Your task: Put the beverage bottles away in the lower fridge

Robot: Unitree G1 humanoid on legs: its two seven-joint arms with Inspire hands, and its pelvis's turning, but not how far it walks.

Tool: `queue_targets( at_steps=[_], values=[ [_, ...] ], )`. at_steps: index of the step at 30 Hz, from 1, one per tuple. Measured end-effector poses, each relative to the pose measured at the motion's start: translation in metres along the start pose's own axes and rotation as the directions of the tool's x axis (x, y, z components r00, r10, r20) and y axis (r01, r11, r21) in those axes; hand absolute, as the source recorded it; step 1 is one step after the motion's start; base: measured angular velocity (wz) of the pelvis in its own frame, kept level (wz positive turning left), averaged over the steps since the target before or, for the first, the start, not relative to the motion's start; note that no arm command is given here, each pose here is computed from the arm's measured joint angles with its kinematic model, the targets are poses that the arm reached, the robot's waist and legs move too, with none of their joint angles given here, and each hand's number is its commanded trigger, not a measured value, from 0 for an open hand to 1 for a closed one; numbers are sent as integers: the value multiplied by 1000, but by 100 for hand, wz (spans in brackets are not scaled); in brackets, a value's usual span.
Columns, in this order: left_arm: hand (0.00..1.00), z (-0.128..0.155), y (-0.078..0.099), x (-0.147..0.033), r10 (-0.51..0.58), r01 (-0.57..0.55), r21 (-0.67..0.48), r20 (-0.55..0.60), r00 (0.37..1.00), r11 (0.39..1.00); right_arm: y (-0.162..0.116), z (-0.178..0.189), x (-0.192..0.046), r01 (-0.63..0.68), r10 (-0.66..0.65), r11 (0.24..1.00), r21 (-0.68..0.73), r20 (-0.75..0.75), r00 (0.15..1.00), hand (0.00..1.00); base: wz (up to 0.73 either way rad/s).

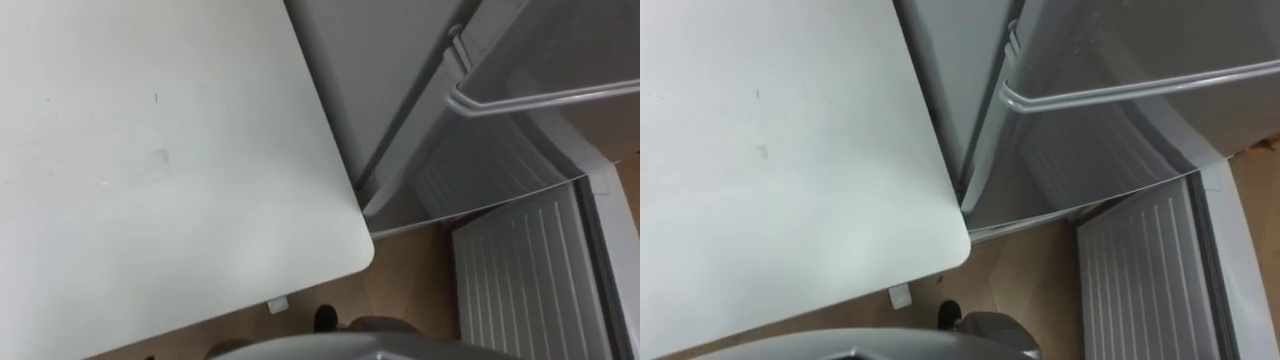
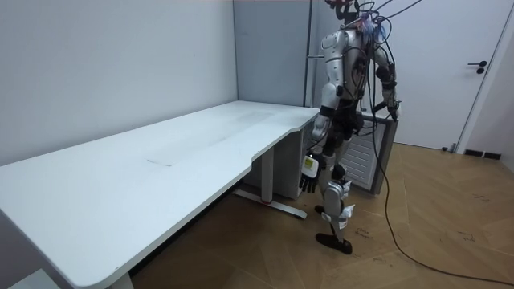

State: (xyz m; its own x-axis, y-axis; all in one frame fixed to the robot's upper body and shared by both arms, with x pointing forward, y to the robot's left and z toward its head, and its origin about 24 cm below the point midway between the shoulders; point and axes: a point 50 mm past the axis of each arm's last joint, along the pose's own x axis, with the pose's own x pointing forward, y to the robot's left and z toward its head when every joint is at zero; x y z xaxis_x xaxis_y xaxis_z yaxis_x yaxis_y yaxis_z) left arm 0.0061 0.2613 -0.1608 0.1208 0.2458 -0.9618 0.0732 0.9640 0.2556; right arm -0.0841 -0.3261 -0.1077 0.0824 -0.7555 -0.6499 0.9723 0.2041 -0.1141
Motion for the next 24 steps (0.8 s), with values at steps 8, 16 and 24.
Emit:
queue_targets(
  at_steps=[8,16,24],
  values=[
    [0,17,1,1,-17,13,87,42,999,996,15,-6,-25,-134,135,991,21,-28,990,0,-12],
    [0,28,4,3,9,-16,117,55,998,993,49,-13,-40,-150,152,988,33,-69,986,0,-7],
    [0,23,5,4,32,-36,111,39,999,993,84,-7,-62,-311,279,941,-134,-213,936,0,-3]
  ],
)
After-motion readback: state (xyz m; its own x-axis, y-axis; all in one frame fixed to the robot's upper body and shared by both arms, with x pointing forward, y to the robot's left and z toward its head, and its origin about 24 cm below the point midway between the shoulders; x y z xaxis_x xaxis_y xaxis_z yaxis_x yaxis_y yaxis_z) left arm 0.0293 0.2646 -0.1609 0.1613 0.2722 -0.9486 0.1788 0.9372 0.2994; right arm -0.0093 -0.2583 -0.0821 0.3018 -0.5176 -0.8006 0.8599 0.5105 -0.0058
